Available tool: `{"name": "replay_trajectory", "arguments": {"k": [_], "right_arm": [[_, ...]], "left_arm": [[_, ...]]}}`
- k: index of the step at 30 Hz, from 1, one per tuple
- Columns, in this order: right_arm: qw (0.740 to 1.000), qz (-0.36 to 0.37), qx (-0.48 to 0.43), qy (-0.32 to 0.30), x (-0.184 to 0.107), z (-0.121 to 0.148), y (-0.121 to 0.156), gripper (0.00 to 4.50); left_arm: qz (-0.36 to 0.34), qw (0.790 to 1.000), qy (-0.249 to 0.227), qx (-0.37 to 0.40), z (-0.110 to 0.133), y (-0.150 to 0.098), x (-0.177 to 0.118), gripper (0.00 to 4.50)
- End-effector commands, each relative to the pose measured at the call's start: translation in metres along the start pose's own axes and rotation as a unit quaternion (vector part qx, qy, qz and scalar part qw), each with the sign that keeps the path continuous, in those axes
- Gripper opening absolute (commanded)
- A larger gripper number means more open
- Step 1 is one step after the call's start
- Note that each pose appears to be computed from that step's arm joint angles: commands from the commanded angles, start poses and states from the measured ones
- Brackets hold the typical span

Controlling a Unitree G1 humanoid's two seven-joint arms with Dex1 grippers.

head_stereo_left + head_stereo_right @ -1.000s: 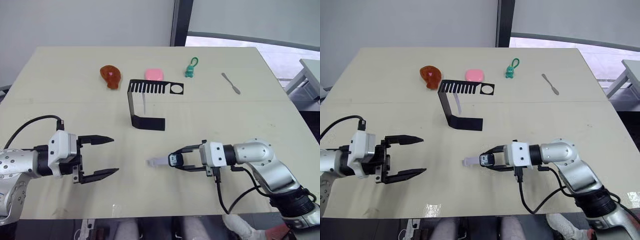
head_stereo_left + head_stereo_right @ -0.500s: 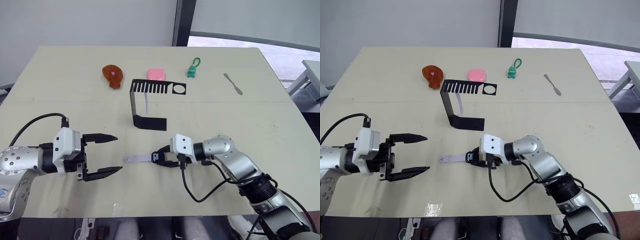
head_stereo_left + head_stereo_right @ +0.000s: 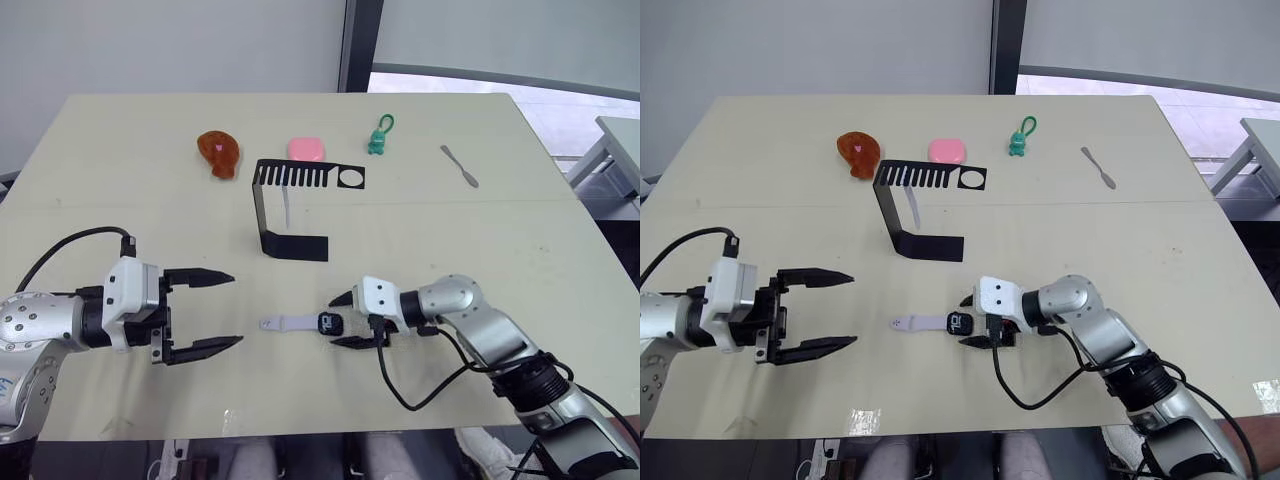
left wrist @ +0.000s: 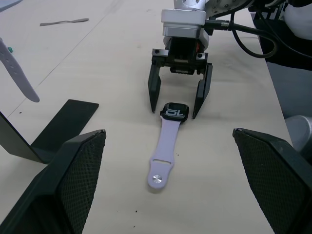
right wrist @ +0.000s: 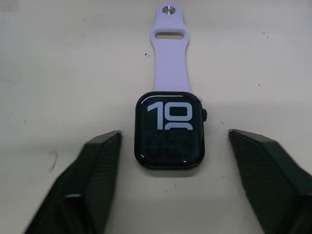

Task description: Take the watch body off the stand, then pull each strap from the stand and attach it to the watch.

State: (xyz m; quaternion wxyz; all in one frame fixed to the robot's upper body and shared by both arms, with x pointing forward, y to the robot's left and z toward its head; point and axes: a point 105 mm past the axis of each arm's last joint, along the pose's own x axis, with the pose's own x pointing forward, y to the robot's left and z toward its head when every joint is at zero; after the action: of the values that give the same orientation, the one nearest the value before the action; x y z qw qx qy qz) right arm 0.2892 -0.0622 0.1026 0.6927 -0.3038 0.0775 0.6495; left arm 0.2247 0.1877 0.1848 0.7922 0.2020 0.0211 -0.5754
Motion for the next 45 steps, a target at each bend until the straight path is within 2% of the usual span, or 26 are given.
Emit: {"name": "replay_trajectory", "arguments": {"k": [1,6,8,11,13,15,18,21,25,29,34,37,41,43,45], "right_arm": [[0.999,-0.021,-0.029,-0.007,-0.033,0.004,-0.010,4.43],[0.999,-0.033,-0.014,-0.024,-0.084,-0.012,-0.003,4.43],[0.995,-0.092,0.027,-0.029,-0.114,-0.036,-0.005,4.43],[0.979,-0.195,0.065,-0.002,-0.161,-0.080,-0.007,4.43],[0.963,-0.255,0.083,0.015,-0.187,-0.100,-0.009,4.43],[0.949,-0.303,0.081,0.039,-0.211,-0.113,-0.012,4.43],[0.932,-0.347,0.090,0.040,-0.225,-0.121,-0.019,4.43],[0.939,-0.332,0.088,0.022,-0.213,-0.118,-0.022,4.43],[0.949,-0.305,0.072,-0.038,-0.178,-0.096,-0.035,4.43],[0.942,-0.299,0.091,-0.122,-0.139,-0.059,-0.060,4.43],[0.949,-0.257,0.076,-0.164,-0.089,-0.017,-0.077,4.43],[0.955,-0.237,0.096,-0.152,-0.057,-0.011,-0.083,3.63],[0.955,-0.217,0.103,-0.172,-0.018,0.002,-0.083,1.67],[0.952,-0.221,0.110,-0.179,0.002,0.007,-0.089,0.45],[0.947,-0.231,0.126,-0.183,0.013,0.010,-0.097,0.04]], "left_arm": [[0.011,1.000,0.005,0.021,0.005,0.000,-0.010,4.50],[0.056,0.998,0.015,0.004,-0.006,0.000,-0.028,4.50],[0.110,0.994,0.026,-0.012,-0.021,0.005,-0.046,4.50],[0.183,0.981,0.049,-0.033,-0.044,0.009,-0.073,4.50],[0.232,0.971,0.060,-0.015,-0.055,0.011,-0.089,4.50],[0.264,0.962,0.071,-0.016,-0.065,0.010,-0.100,4.50],[0.290,0.955,0.058,-0.026,-0.067,0.009,-0.103,4.50],[0.309,0.950,0.038,-0.024,-0.064,0.011,-0.099,4.50],[0.323,0.946,0.011,-0.016,-0.056,0.012,-0.085,4.50],[0.355,0.934,-0.036,-0.023,-0.041,0.017,-0.067,4.50],[0.396,0.911,-0.110,-0.032,-0.014,0.022,-0.036,4.50],[0.401,0.906,-0.131,-0.037,-0.001,0.019,-0.015,4.50],[0.412,0.899,-0.136,-0.062,0.004,0.009,0.004,4.50],[0.390,0.913,-0.108,-0.050,0.002,0.001,0.018,4.50],[0.379,0.921,-0.084,-0.038,-0.003,-0.002,0.025,4.50]]}}
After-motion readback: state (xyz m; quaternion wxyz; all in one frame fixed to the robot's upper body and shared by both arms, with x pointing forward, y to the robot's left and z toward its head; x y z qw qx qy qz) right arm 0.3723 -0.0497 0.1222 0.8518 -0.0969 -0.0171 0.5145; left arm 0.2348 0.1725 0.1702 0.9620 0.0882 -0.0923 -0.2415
